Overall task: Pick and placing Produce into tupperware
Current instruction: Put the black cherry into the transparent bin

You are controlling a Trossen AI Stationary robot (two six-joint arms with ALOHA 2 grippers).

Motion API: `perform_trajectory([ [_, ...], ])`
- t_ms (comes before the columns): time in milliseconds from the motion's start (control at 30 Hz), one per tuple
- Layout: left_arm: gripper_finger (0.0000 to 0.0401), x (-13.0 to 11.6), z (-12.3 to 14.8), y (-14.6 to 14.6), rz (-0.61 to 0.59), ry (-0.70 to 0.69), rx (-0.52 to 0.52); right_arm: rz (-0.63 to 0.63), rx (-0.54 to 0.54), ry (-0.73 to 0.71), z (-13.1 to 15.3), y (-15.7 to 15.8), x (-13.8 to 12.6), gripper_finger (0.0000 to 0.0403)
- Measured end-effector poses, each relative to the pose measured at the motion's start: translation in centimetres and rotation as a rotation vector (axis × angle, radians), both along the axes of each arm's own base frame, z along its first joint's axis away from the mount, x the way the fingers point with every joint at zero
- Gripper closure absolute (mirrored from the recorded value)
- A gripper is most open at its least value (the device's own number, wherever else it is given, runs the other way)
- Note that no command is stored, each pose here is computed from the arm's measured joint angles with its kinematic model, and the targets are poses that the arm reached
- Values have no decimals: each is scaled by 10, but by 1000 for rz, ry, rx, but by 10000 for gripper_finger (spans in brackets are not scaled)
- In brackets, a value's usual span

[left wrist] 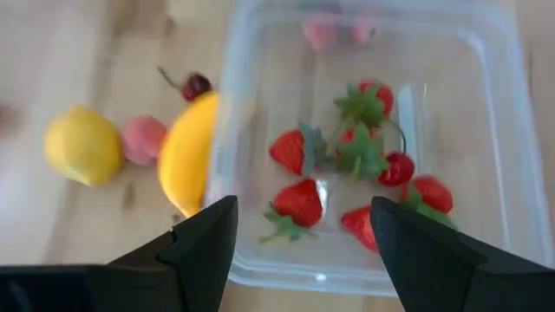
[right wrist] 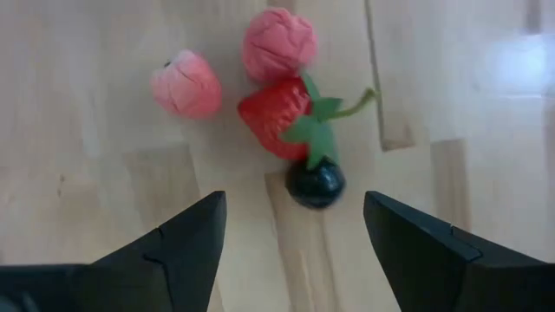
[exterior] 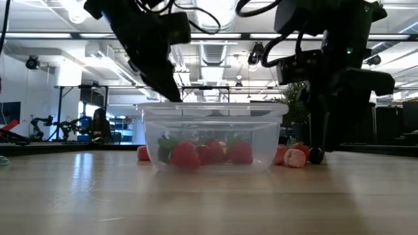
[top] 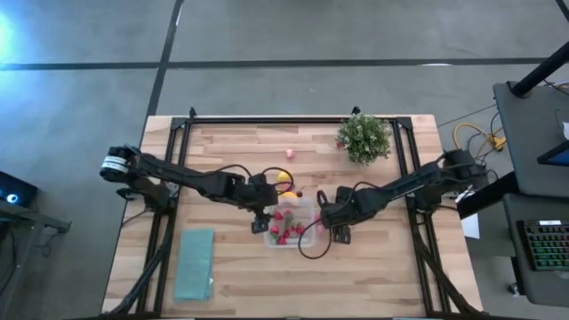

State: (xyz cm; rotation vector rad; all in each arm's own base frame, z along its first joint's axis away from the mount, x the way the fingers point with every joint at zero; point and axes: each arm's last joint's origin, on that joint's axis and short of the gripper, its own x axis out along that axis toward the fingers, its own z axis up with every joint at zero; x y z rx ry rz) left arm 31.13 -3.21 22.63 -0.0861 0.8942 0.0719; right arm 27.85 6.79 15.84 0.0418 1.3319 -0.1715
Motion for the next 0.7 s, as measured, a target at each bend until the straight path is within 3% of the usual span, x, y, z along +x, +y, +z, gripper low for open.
perform_trajectory([
  [267,152,-8,19,2,9,-79,39,29,-41,40,-10,1,8,161],
  [700,152,-9,21,3,17,-91,44,-47,-33,24,-12,-10,10,252],
])
